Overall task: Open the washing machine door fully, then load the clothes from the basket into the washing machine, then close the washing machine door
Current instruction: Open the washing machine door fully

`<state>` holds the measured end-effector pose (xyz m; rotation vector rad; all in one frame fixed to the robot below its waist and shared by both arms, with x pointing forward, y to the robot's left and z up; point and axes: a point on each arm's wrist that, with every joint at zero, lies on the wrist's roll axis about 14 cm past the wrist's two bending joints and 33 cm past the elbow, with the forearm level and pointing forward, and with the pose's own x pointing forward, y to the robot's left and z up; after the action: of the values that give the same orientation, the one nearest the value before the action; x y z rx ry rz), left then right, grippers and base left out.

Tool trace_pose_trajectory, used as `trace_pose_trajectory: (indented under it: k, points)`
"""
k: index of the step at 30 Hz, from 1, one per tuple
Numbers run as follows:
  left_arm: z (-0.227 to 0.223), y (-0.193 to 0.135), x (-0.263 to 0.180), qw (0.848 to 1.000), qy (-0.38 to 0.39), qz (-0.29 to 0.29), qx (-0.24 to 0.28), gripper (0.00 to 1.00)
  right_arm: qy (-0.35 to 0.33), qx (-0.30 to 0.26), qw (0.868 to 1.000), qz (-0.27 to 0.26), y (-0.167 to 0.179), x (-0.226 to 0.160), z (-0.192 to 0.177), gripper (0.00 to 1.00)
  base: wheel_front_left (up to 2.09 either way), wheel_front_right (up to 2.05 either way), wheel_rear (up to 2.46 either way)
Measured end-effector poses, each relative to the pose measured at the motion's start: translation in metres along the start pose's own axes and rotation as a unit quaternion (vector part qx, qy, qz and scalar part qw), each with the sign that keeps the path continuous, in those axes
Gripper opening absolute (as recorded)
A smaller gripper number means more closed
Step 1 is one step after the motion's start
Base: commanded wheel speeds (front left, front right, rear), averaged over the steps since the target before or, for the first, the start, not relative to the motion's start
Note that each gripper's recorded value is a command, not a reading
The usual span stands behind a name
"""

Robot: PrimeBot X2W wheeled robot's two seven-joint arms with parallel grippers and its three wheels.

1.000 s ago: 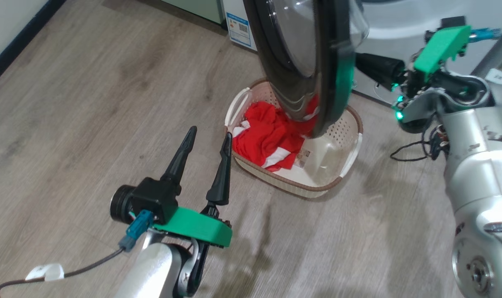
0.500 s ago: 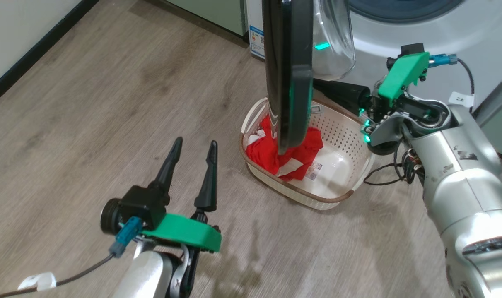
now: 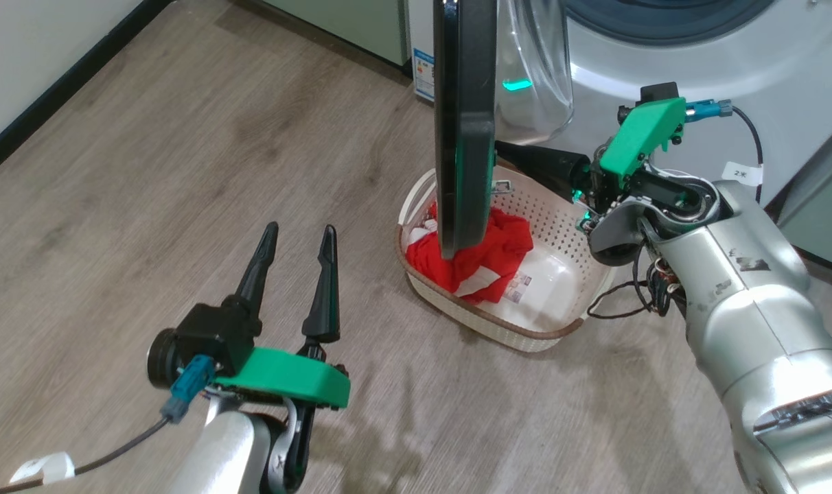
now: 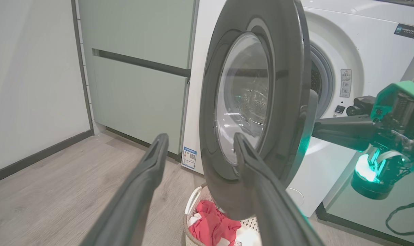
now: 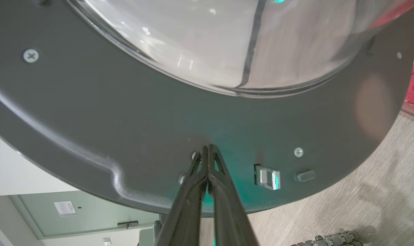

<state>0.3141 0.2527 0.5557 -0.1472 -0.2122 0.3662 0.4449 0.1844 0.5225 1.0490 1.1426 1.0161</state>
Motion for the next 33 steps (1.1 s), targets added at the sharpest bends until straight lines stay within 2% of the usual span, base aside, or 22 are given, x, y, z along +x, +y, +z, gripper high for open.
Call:
trace_pose_trajectory:
  k: [6,8,11,14,17,18,20,22,25,29,31,32,33]
  points:
    - [0.002,-0.003,0.001,1.000,-0.005,-0.005,-0.005,1.00,-0.025,-0.019,0.999,-0.012,-0.002,-0.010,0.006,0.00,0.00,0.00,0.00]
    - [0.004,-0.001,0.002,1.000,-0.008,-0.003,-0.006,1.00,-0.060,-0.038,0.997,-0.013,-0.001,-0.019,0.017,0.00,0.00,0.00,0.00]
    - [0.006,0.000,0.003,1.000,-0.012,-0.001,-0.008,1.00,-0.139,-0.083,0.987,-0.021,0.000,-0.038,0.040,0.00,0.00,0.00,0.00]
    - [0.005,-0.002,0.004,1.000,-0.012,-0.006,-0.011,1.00,-0.177,-0.159,0.970,-0.042,-0.002,-0.055,0.044,0.00,0.00,0.00,0.00]
    - [0.006,-0.002,0.006,1.000,-0.013,-0.007,-0.011,1.00,-0.201,-0.246,0.946,-0.065,-0.008,-0.072,0.041,0.00,0.00,0.00,0.00]
    - [0.006,-0.002,0.007,1.000,-0.014,-0.007,-0.012,1.00,-0.213,-0.278,0.934,-0.073,-0.010,-0.079,0.040,0.00,0.00,0.00,0.00]
    - [0.006,-0.004,0.008,1.000,-0.014,-0.013,-0.014,1.00,-0.245,-0.339,0.904,-0.086,-0.010,-0.097,0.044,0.00,0.00,0.00,0.00]
    - [0.006,-0.005,0.010,1.000,-0.015,-0.014,-0.015,1.00,-0.272,-0.402,0.869,-0.096,-0.009,-0.113,0.047,0.00,0.00,0.00,0.00]
    - [0.005,-0.007,0.012,1.000,-0.015,-0.021,-0.013,1.00,-0.309,-0.459,0.827,-0.101,-0.010,-0.133,0.046,0.00,0.00,0.00,0.00]
    - [0.001,-0.011,0.016,0.999,-0.011,-0.032,-0.007,1.00,-0.355,-0.497,0.783,-0.114,-0.016,-0.158,0.042,0.00,0.00,0.00,0.00]
    - [0.000,-0.015,0.017,0.999,-0.011,-0.041,0.001,1.00,-0.397,-0.482,0.772,-0.120,-0.017,-0.176,0.046,0.00,0.00,0.00,0.00]
    - [-0.001,-0.017,0.018,0.999,-0.010,-0.045,0.001,1.00,-0.427,-0.479,0.756,-0.132,-0.019,-0.191,0.046,0.00,0.00,0.00,0.00]
    - [-0.002,-0.018,0.018,0.999,-0.010,-0.047,0.001,1.00,-0.439,-0.481,0.746,-0.139,-0.019,-0.198,0.044,0.00,0.00,0.00,0.00]
